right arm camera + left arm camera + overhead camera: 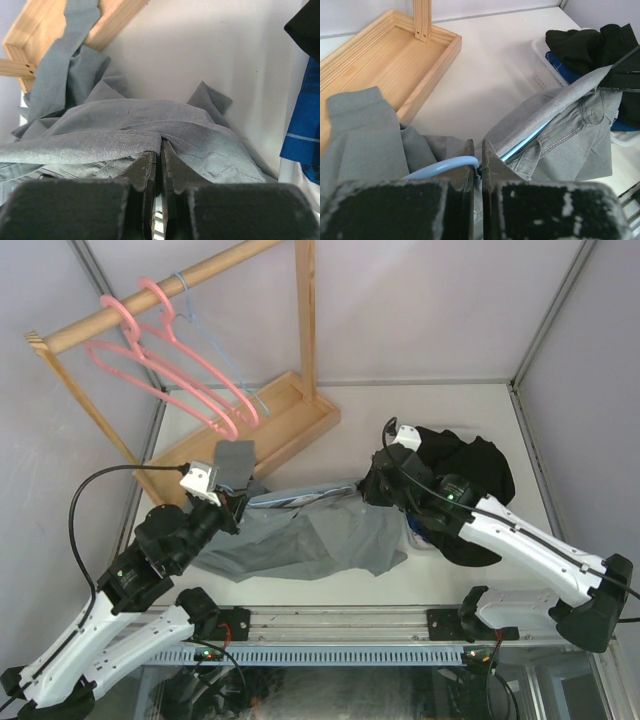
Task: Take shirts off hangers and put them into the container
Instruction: Remove the shirt from the hanger.
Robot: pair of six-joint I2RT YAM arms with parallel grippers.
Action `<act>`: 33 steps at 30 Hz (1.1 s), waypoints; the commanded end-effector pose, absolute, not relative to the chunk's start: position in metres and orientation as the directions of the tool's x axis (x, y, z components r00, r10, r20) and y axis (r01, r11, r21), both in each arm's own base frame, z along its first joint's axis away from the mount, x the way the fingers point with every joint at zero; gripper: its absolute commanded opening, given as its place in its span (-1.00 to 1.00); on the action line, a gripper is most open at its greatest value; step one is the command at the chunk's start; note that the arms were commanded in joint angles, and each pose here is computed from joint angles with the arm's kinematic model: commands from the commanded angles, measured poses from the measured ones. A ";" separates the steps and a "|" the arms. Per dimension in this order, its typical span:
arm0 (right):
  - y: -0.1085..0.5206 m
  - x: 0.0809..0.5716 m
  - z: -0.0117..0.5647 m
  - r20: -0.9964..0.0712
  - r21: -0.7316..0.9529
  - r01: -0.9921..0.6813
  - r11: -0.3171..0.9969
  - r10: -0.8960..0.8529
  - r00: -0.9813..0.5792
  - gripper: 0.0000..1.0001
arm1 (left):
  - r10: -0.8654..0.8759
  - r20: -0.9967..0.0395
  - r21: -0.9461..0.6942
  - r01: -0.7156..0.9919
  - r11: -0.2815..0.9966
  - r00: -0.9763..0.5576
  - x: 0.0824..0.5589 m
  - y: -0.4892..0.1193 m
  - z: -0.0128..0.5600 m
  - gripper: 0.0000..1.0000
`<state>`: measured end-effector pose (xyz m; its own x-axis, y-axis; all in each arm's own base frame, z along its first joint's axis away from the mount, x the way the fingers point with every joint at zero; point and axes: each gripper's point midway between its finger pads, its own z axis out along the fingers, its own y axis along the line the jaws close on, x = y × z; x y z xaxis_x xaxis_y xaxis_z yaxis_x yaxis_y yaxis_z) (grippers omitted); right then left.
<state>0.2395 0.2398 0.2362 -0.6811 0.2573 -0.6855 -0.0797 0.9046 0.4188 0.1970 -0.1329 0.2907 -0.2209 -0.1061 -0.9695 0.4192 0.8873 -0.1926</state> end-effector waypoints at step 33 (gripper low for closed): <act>0.199 0.210 0.259 -0.928 0.228 -0.568 0.791 0.000 -0.373 0.22 | -0.111 -0.975 -0.188 0.453 0.872 -0.191 0.189 -0.130 0.291 -1.00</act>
<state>0.2019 0.2035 0.2470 -0.4770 0.0278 -0.8785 -0.5266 0.7912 0.3110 0.1869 -0.1293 0.2826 -0.2156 -0.0918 -0.9721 0.4500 0.8742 -0.1824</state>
